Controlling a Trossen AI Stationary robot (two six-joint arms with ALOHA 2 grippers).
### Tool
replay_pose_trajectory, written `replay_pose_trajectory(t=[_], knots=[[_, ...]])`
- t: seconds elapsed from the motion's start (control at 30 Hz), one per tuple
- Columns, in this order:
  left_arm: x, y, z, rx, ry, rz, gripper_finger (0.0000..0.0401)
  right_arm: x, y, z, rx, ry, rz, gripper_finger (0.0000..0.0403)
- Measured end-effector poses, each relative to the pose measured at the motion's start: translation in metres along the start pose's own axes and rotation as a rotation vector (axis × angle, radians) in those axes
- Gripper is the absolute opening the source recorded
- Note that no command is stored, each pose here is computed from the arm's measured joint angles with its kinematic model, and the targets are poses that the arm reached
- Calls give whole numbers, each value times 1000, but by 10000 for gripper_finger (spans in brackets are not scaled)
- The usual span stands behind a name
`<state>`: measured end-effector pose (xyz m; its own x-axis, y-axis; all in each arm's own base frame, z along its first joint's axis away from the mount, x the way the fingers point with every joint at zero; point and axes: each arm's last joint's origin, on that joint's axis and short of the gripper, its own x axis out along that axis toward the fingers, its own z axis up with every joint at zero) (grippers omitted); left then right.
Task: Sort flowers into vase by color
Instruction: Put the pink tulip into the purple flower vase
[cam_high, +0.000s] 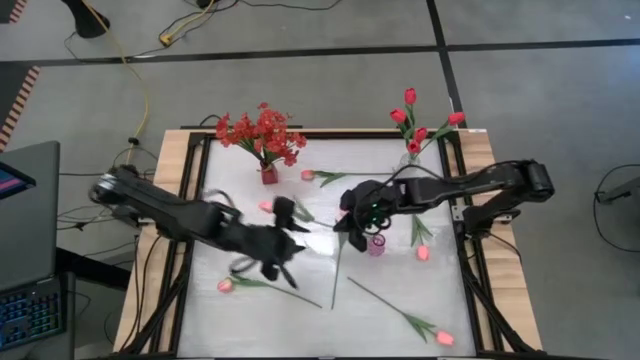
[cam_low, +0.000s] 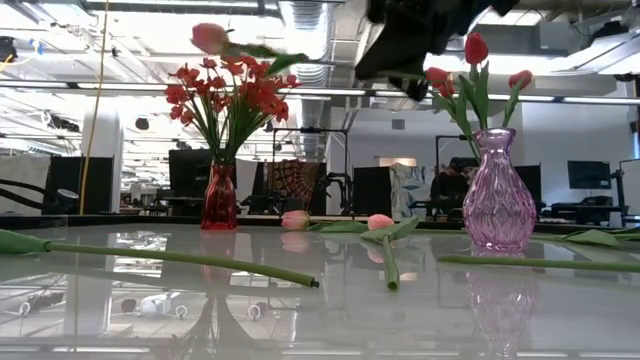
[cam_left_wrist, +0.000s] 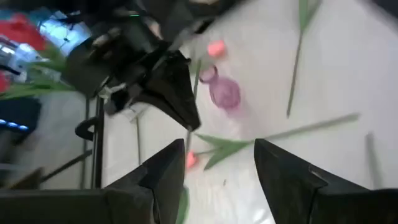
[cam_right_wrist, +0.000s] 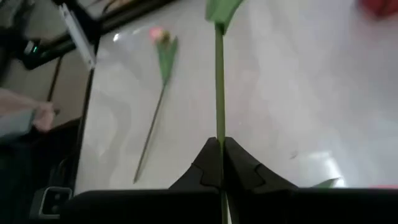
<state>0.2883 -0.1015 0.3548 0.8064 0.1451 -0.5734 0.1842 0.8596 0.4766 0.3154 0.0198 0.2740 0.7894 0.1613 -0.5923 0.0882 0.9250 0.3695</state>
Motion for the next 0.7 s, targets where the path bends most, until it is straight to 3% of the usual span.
replay_pose_trajectory(t=[0.2, 0.37, 0.53, 0.7], knots=[[-55, 13, -24, -171, -210, -71, 175, -48, 24, 0, -108, -134, -110, 25], [-79, 5, -52, -245, -528, -104, 173, -87, 41, -27, -140, -348, -216, 26], [-78, -6, -82, -289, -739, -52, 173, -97, 46, -61, -132, -666, -175, 27], [-57, -13, -102, -351, -772, 2, 173, -82, 47, -90, -245, -909, -102, 27]])
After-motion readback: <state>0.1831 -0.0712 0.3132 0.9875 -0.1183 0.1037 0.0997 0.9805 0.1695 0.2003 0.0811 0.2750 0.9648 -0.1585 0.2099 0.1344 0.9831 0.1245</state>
